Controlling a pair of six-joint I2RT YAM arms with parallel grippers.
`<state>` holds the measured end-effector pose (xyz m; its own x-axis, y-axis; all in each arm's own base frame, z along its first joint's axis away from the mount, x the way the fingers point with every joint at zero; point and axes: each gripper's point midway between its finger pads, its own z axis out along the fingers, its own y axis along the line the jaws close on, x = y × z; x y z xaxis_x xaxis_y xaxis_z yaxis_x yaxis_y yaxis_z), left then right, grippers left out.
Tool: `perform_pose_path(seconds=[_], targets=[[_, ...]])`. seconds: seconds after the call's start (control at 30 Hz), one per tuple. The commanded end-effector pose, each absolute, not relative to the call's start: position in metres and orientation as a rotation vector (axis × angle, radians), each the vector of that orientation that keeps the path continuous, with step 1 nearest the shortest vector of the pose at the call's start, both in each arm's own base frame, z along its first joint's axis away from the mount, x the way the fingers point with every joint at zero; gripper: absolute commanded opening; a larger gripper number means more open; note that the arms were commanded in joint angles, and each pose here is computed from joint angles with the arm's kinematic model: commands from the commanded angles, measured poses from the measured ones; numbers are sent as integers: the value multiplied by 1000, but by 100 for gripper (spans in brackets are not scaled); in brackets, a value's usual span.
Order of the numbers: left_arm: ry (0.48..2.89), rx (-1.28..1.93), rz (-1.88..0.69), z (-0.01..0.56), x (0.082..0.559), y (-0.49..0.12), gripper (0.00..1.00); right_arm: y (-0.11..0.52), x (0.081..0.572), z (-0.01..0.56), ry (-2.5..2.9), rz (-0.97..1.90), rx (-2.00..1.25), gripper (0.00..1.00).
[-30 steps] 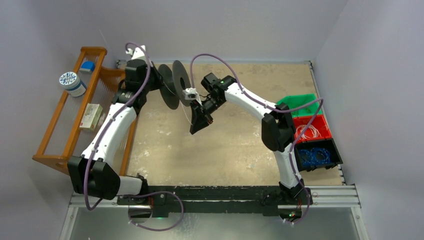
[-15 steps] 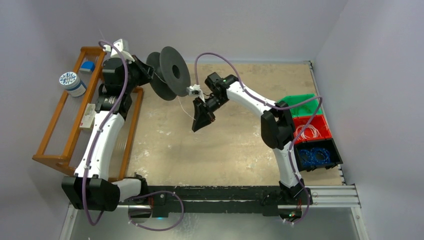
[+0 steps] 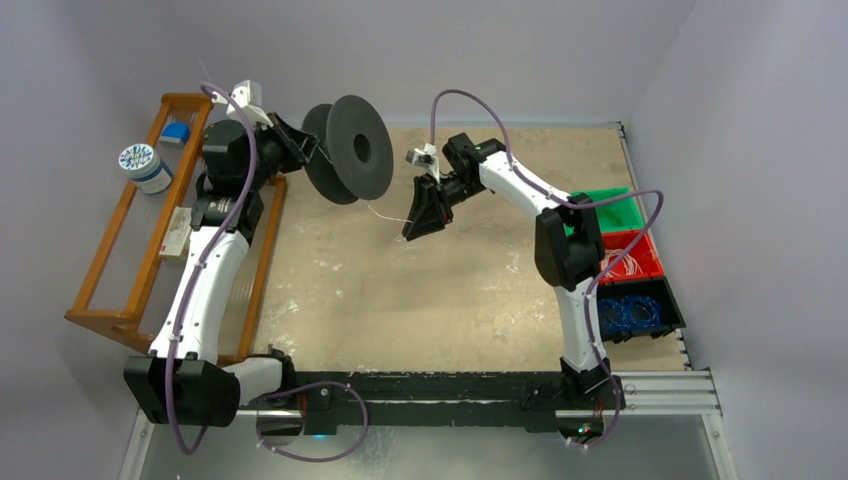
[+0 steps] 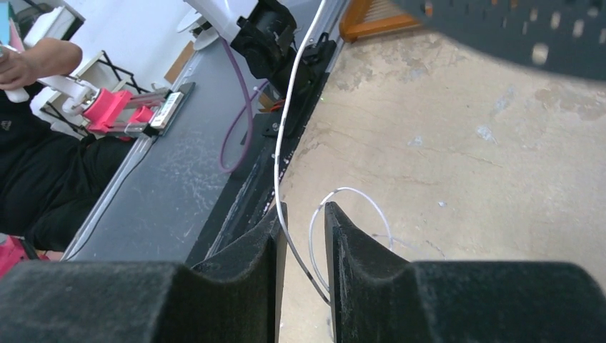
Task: Wrap the cables
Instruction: Wrap the cable around the cable reel.
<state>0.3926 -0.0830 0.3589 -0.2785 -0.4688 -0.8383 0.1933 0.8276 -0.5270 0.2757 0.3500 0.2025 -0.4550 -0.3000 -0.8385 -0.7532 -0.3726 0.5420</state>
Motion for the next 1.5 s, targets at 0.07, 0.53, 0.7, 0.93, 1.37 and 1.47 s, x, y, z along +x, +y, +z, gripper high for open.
perform_pose_path(seconds=[0.07,0.53,0.7,0.93,1.37,1.47], targets=[[1627,-128,-772,386,391,-99,0,352,259,232,1415,1959,-1384,29],[1557,104,-904,423,359,-128,0,308,318,216,1567,1924,-1174,14],[1636,265,-898,399,349,-138,0,285,336,226,1561,1918,-1087,15],[1666,477,-764,372,343,-144,0,280,341,231,1590,1889,-1083,12],[1676,711,-631,343,336,-182,0,280,352,224,1730,1790,-1084,0],[1672,704,-561,343,341,-177,0,281,352,228,1723,1792,-1084,0]])
